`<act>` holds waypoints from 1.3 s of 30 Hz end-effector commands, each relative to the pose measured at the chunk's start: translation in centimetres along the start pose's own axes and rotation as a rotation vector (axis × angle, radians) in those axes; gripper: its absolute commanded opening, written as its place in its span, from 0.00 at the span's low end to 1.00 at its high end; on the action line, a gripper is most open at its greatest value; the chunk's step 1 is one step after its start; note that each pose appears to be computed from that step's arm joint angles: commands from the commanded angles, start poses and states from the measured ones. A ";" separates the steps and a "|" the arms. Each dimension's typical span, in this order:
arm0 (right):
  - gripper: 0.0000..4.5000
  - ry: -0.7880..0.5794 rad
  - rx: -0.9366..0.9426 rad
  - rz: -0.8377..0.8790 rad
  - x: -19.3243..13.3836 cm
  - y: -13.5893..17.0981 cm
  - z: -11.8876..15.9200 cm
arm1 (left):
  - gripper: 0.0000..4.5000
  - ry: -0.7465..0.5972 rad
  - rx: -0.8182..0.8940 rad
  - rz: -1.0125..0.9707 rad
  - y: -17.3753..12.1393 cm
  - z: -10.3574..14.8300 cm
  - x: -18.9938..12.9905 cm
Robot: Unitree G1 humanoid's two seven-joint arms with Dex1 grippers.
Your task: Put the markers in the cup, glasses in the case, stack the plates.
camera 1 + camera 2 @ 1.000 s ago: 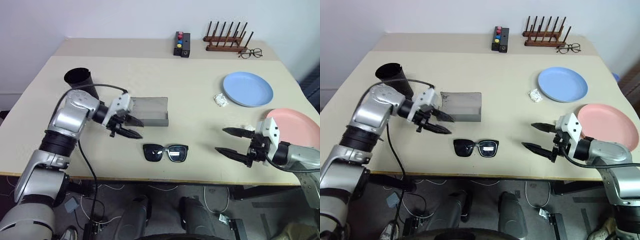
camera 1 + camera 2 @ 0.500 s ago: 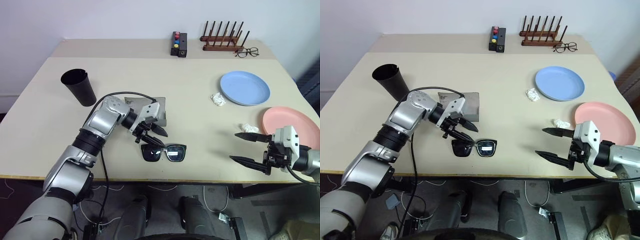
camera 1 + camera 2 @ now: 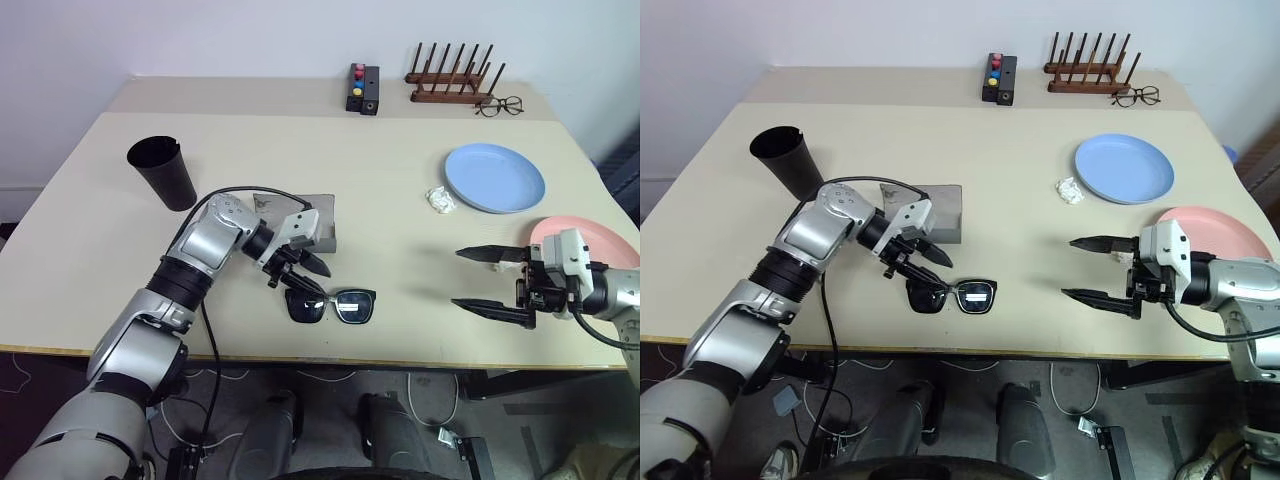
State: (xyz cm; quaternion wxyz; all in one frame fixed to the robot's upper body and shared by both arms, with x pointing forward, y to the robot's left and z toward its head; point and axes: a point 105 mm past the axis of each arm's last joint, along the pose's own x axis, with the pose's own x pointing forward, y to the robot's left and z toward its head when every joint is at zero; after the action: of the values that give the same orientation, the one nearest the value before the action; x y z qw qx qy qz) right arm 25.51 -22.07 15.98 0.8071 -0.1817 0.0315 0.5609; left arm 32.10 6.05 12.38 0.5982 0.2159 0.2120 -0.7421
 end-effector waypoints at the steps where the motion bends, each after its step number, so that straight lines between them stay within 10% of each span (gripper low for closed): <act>1: 0.88 -0.029 -0.036 0.005 0.3 -0.1 0.8 | 0.52 0.020 0.047 -0.021 -0.3 0.9 -0.1; 15: 0.88 -0.051 -0.036 0.007 1.3 0.4 1.0 | 0.52 0.079 0.067 -0.074 -0.4 0.6 0.9; 21: 0.88 -0.058 -0.035 -0.008 1.5 0.5 1.2 | 0.01 0.109 0.070 -0.078 -0.2 0.1 1.2; 31: 0.88 -0.060 -0.036 -0.045 1.5 0.6 1.2 | 0.00 0.081 0.081 -0.048 0.4 0.3 1.2; 39: 0.88 -0.064 -0.035 -0.065 1.5 0.4 1.2 | 0.59 -0.005 0.036 -0.032 0.1 1.1 0.8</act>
State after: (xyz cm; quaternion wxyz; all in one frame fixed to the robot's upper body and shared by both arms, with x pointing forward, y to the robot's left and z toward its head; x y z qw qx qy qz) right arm 25.67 -20.43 15.39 0.8229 -0.1714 0.0170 0.5415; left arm 32.04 4.96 11.76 0.5752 0.2312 0.2199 -0.7532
